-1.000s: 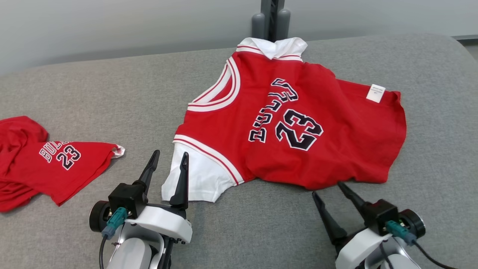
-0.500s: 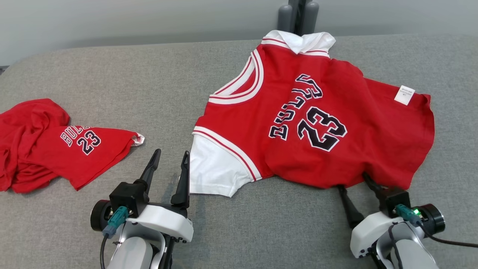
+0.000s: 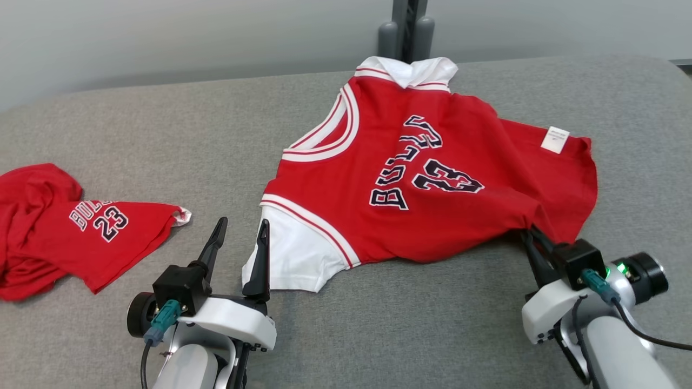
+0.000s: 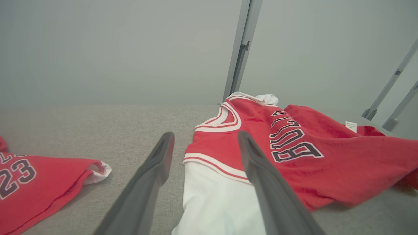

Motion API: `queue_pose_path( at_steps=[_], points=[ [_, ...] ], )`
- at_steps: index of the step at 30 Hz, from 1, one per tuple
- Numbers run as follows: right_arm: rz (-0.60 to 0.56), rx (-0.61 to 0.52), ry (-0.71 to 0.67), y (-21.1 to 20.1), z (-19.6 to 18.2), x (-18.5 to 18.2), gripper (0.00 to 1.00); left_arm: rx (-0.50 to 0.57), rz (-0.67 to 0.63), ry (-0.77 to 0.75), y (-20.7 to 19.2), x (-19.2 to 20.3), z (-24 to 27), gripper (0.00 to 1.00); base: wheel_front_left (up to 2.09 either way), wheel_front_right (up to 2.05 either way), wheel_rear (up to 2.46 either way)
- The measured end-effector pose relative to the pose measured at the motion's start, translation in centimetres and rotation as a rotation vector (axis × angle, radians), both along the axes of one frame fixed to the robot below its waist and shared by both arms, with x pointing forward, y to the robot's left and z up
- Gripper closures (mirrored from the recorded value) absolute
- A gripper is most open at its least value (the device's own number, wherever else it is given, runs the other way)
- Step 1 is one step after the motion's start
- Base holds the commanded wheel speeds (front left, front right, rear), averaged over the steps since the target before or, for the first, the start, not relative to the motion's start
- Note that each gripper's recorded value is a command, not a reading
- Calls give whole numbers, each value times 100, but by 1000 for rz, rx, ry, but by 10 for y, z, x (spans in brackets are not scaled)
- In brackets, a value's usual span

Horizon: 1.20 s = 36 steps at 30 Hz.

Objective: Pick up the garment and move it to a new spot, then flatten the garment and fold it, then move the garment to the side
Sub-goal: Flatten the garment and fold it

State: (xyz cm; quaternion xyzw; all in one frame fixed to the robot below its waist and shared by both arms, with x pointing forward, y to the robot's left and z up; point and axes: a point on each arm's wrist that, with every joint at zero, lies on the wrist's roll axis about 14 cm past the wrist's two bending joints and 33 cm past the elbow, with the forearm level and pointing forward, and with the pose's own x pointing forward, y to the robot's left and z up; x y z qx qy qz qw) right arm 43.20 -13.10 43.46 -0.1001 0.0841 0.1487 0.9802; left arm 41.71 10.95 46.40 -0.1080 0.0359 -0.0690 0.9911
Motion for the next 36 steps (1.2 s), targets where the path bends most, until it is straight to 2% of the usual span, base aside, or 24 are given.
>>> queue_pose_path(
  at_steps=[3,11,18,22,26,34,35,36],
  points=[
    [31,-71,-19,-9,16,1,100,-5,-16,-10,-6,0,4,0,0,0,0],
    [81,-257,137,-50,40,-18,100,-22,-41,-23,-18,-5,11,0,0,0,0],
    [176,-398,188,-43,62,-19,100,-26,-21,-7,-11,-7,6,0,0,0,0],
    [251,-533,181,-32,61,4,100,-21,-6,-4,-4,-4,4,0,0,0,0],
    [285,-583,177,-22,51,32,100,-16,14,7,4,-3,0,0,0,0,0],
    [341,-583,159,4,22,79,100,-11,52,37,18,-3,-10,0,0,0,0],
    [346,-575,143,9,21,87,20,-9,58,42,20,-3,-12,0,0,0,0],
    [347,-565,124,13,21,94,0,-7,64,45,23,-3,-13,0,0,0,0]
  ],
)
